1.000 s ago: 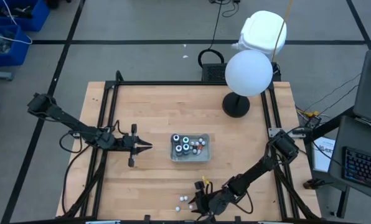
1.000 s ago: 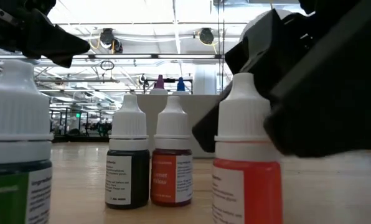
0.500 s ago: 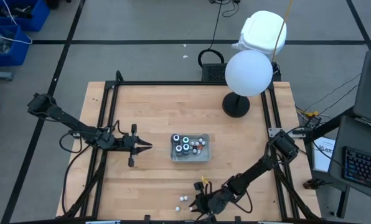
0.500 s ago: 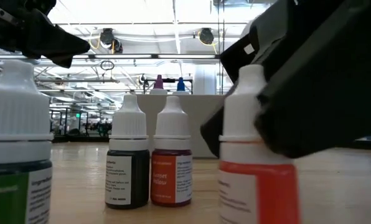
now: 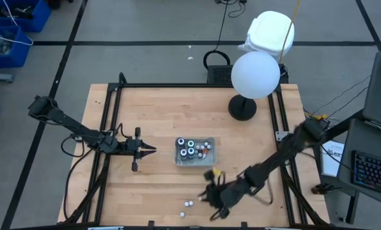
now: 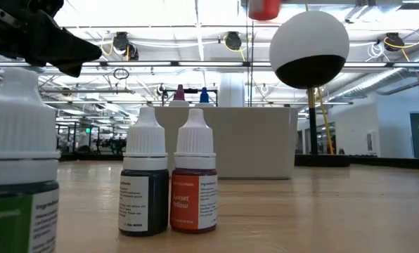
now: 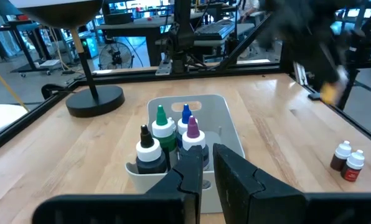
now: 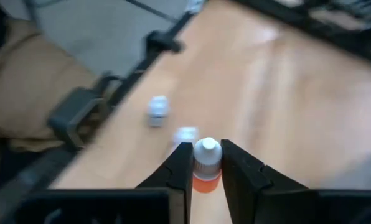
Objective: Pick & Place food coloring
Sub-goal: Put the small orange food coloring bottle into the gray bin
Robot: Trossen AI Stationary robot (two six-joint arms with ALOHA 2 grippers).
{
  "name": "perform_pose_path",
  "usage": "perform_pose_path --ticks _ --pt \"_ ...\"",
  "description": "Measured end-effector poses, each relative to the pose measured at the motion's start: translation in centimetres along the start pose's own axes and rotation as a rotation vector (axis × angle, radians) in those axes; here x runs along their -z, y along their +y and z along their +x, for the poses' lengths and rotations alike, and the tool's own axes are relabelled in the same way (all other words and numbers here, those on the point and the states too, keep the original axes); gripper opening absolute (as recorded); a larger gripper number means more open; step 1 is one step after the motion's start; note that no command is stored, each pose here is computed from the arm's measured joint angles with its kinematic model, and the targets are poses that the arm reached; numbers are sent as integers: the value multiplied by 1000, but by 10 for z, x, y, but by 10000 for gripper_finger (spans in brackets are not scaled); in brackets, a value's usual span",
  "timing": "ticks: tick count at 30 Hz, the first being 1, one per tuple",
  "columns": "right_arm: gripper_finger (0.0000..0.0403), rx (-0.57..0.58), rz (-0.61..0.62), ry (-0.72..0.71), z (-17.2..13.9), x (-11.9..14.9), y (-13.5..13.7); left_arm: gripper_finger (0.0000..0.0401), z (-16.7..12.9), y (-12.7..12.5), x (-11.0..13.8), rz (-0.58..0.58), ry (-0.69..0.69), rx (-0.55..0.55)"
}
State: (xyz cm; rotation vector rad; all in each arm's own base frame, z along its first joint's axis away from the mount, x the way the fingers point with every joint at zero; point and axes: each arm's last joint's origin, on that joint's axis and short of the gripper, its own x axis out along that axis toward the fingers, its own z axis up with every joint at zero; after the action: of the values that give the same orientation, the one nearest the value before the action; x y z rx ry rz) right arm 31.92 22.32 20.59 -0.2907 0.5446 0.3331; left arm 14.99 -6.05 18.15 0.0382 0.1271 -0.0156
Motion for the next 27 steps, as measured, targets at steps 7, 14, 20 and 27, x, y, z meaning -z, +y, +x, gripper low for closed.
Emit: perform_pose_path --ticks 7,14,20,27 --pt "49 164 -10 -44 -68 0 -65 47 0 0 0 1 2 0" --pt "48 314 99 -28 -102 56 -123 47 0 0 3 -3 27 -1" --pt "48 290 127 -11 -106 78 -156 47 0 0 4 41 42 -1" --pt "48 256 114 -83 -95 82 -181 47 0 0 2 231 22 1"
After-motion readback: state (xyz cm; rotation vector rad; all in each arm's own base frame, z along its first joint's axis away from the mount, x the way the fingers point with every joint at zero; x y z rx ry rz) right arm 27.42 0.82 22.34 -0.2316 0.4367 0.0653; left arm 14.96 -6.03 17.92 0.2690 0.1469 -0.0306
